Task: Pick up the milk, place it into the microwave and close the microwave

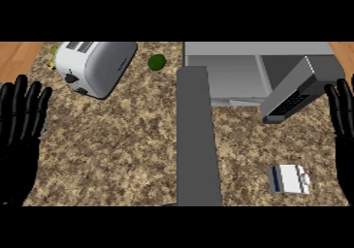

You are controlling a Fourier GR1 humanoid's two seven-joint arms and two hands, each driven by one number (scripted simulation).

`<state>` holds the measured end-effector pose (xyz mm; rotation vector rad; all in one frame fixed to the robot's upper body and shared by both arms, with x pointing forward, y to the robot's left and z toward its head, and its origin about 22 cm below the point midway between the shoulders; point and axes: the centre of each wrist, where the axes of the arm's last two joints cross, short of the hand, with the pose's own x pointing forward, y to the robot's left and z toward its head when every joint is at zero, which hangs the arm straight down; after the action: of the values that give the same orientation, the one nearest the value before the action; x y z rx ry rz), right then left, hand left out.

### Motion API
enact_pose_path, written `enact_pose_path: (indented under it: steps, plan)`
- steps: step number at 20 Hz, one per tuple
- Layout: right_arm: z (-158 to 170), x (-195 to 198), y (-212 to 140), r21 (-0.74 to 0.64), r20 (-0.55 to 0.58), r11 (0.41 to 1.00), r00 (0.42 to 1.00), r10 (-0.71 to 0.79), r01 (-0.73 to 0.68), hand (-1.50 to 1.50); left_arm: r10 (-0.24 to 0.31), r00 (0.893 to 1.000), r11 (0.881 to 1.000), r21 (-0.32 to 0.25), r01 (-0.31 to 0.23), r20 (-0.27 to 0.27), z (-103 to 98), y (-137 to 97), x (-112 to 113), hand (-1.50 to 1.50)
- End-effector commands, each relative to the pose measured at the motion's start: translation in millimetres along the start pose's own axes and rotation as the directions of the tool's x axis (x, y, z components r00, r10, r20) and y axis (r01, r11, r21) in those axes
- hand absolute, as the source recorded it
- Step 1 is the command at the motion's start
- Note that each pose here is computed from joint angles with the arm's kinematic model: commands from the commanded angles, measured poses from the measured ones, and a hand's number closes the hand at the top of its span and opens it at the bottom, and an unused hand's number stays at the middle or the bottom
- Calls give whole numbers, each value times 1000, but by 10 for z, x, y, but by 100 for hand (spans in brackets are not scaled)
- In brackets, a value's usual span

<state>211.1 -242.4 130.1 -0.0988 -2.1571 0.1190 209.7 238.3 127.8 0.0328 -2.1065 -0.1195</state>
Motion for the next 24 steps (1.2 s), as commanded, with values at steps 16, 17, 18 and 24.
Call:
enact_pose_path:
  steps: [16, 17, 18, 24]
  plan:
    - [940, 715, 77, 288, -219, 862, 905, -365, 417, -150, 166, 977, 985, 62, -159, -134, 361, 237, -241, -150]
    - [1121, 452, -65, 287, -213, 870, 913, -349, 400, -150, 164, 976, 986, 68, -155, -144, 420, 207, -193, -150]
    - [1013, 502, -46, 261, -172, 896, 931, -323, 360, -150, 158, 978, 987, 56, -152, -136, 364, 371, -218, -150]
    - [979, 280, -14, 177, -183, 949, 956, -230, 262, -150, 166, 976, 986, 53, -160, -140, 517, 312, -38, -150]
